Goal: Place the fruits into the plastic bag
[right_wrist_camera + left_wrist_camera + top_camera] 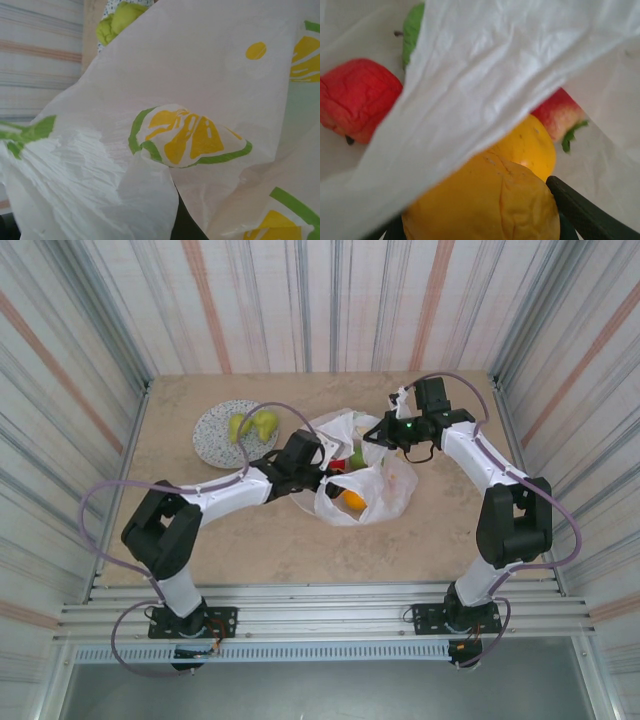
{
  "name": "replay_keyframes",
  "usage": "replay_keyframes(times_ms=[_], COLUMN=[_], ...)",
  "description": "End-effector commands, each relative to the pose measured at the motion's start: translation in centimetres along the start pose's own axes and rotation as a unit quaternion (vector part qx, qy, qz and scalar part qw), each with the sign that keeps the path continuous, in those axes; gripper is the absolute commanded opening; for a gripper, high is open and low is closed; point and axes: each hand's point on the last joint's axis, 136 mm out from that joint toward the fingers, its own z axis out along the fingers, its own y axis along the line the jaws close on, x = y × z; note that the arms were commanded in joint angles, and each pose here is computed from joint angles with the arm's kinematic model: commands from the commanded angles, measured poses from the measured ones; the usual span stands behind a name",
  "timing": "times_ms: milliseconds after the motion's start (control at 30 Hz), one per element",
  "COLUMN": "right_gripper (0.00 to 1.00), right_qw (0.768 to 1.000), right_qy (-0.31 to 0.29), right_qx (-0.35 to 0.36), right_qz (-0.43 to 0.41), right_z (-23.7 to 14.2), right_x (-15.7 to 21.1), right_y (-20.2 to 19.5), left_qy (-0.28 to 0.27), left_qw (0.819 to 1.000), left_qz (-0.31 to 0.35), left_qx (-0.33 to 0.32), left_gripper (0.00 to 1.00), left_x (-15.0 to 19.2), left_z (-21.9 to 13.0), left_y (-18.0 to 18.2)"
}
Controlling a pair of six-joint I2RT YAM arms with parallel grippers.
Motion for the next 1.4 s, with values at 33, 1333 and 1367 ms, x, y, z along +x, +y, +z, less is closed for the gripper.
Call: replay_keyframes(times_ms=[33, 1333, 1367], right_gripper=[0.00, 0.00, 0.00], right_qw=[1.000, 1.000, 1.000], right_qy=[-0.003, 0.008, 0.007], right_qx=[-0.007, -0.006, -0.005], right_qz=[-0.010, -0.009, -0.009], right_z=[0.1, 0.2, 0.2], right_x=[-0.3, -0.1, -0.2], right_y=[0.8, -0.3, -0.3], left_qy=[-0.060, -0.169, -0.169], left_qw=[0.995, 0.962, 0.962], left_qz=[-0.022, -0.158, -0.157], left_qx=[-0.074, -0.148, -0.146], left_gripper=[0.58, 0.84, 0.85], left_x=[-3.6, -10.1, -10.0], left_z=[0.5, 4.6, 4.5], left_y=[2.0, 5.7, 5.7])
